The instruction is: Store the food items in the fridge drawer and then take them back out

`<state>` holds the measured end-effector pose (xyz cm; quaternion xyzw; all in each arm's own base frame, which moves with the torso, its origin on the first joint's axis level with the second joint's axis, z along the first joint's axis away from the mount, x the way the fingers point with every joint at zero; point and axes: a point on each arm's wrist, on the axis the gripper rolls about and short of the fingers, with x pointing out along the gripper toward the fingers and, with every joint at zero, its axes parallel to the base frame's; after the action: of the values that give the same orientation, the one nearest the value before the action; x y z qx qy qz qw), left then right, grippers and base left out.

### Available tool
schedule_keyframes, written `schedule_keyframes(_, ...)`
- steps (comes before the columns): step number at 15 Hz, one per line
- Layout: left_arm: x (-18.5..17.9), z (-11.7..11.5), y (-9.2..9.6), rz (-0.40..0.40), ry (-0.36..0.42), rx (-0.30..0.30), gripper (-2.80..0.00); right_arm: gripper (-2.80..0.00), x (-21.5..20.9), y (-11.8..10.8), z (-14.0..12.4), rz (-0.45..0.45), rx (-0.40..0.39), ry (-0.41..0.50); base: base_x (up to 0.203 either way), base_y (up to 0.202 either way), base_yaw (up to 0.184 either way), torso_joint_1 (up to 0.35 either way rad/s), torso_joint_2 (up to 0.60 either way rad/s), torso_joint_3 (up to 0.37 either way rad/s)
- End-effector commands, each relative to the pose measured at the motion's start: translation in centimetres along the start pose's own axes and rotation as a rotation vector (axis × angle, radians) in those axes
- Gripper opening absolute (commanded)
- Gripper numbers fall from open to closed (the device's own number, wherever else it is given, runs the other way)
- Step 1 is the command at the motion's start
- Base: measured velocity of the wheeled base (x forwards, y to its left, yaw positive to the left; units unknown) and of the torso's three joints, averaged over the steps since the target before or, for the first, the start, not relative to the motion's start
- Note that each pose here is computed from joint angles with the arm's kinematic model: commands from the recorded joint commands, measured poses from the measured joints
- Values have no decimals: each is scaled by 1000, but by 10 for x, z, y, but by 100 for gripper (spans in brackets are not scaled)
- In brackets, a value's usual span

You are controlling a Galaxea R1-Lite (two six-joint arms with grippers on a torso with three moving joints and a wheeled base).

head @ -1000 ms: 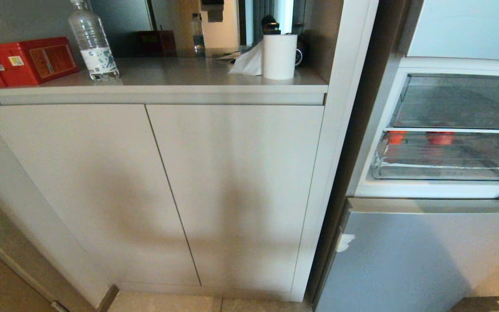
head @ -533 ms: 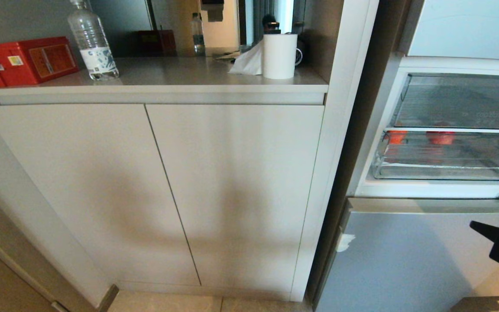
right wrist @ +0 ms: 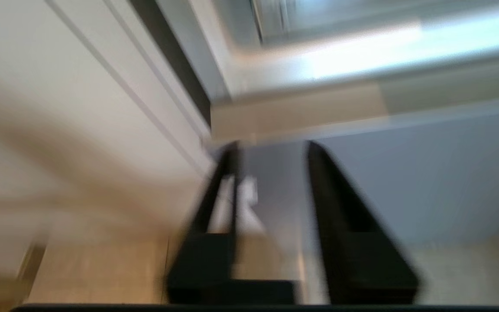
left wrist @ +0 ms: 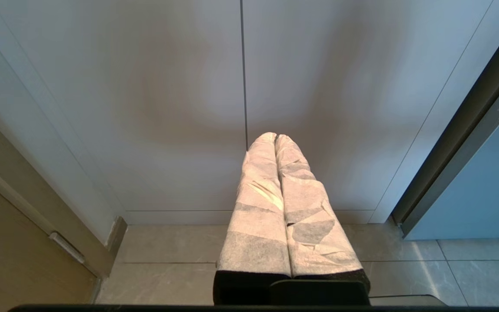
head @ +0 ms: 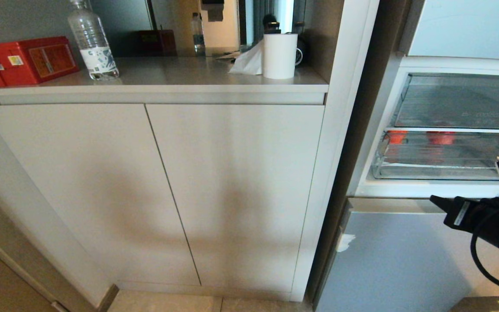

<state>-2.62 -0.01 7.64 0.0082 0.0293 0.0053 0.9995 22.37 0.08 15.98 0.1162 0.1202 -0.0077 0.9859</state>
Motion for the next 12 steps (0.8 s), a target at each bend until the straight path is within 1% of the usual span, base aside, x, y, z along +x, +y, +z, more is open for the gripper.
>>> schedule_keyframes(1,0,0,0,1,1,0,-280,0,19,-1,-4,15,-17,-37,0,0,0,0,0,0)
schedule_keyframes(4,0,0,0,1,1,0,-280,0,39,-3,-8,30,-102,-96,0,0,0,0,0,0)
schedule_keyframes(7,0,0,0,1,0,0,-280,0,61,-6,-15,74,-185,-172,0,0,0,0,0,0)
schedule_keyframes(9,0,0,0,1,0,0,-280,0,80,-8,-20,87,-204,-203,0,0,0,0,0,0)
schedule_keyframes(11,0,0,0,1,1,0,-280,0,95,-8,-14,89,-204,-252,0,0,0,0,0,0)
schedule_keyframes(12,0,0,0,1,1,0,-280,0,101,-9,-14,85,-201,-253,0,0,0,0,0,0)
